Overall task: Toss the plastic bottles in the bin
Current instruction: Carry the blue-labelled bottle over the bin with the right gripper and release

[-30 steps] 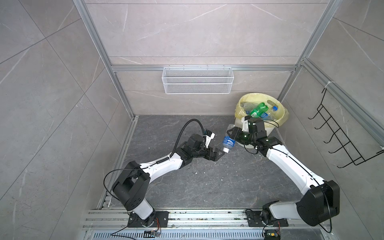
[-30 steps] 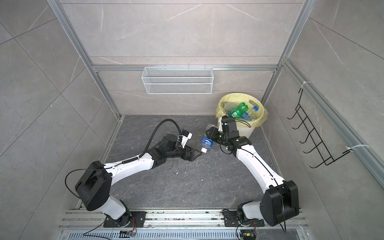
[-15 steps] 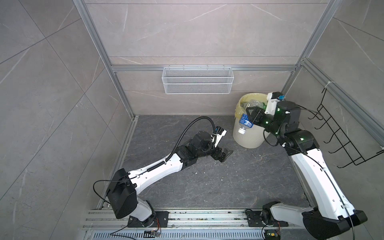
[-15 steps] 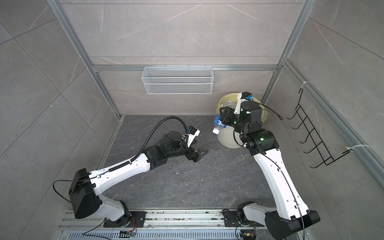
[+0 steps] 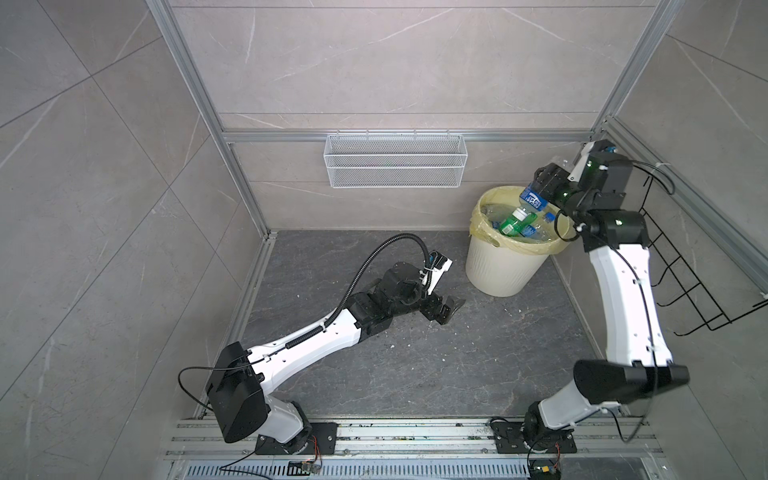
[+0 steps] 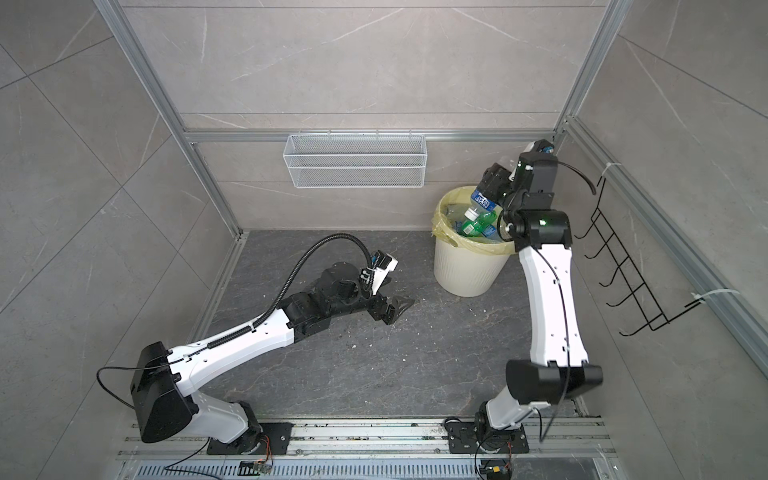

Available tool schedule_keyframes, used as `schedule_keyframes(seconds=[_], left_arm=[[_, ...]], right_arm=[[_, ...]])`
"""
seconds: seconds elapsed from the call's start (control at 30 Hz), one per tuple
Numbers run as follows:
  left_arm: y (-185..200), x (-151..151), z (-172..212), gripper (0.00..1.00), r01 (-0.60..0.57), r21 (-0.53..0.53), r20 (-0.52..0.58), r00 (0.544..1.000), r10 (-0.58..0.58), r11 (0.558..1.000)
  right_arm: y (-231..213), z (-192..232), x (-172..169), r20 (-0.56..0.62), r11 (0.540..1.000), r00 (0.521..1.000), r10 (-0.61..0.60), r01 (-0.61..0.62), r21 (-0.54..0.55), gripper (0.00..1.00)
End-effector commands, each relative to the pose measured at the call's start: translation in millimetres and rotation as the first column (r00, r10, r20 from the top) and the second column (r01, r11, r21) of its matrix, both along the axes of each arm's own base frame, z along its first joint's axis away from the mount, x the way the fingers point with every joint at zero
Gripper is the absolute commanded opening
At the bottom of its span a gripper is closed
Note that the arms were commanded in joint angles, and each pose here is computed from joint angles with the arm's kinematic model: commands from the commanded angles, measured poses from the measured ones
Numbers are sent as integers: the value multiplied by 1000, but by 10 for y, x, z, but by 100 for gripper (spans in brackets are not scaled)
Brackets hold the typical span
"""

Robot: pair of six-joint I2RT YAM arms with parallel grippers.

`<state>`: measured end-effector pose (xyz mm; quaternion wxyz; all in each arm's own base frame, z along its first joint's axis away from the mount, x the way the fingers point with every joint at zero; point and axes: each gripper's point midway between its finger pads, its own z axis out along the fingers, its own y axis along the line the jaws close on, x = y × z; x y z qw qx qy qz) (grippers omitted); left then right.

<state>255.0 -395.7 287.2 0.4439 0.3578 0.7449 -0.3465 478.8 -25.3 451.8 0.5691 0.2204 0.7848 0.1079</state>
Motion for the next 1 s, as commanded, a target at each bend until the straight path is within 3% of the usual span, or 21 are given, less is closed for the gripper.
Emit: schedule_keyframes(seconds=[0.0, 0.1, 0.47, 0.7, 0.97], left_arm=[[65, -18, 107, 100, -13, -11, 27, 1000, 14, 1000], [57, -11, 32, 100, -19, -4, 11, 1000, 19, 1000], [-25, 26, -33, 100, -19, -14, -22, 1000, 19, 1000], [81, 56, -59, 100, -67, 2, -9, 998, 67, 998], [425, 310, -41, 100, -269, 51, 91, 960, 264, 962]], right_arm=[[48, -286, -15, -113, 997, 992, 47, -39, 70, 91], [42, -261, -110, -69, 997, 997, 42, -38, 62, 99], [76, -111, -440, -25, 997, 998, 53, -51, 52, 100], [108, -246, -498, -44, 996, 997, 67, -64, 64, 100], [206, -521, -649, -72, 993, 992, 103, -99, 58, 100]])
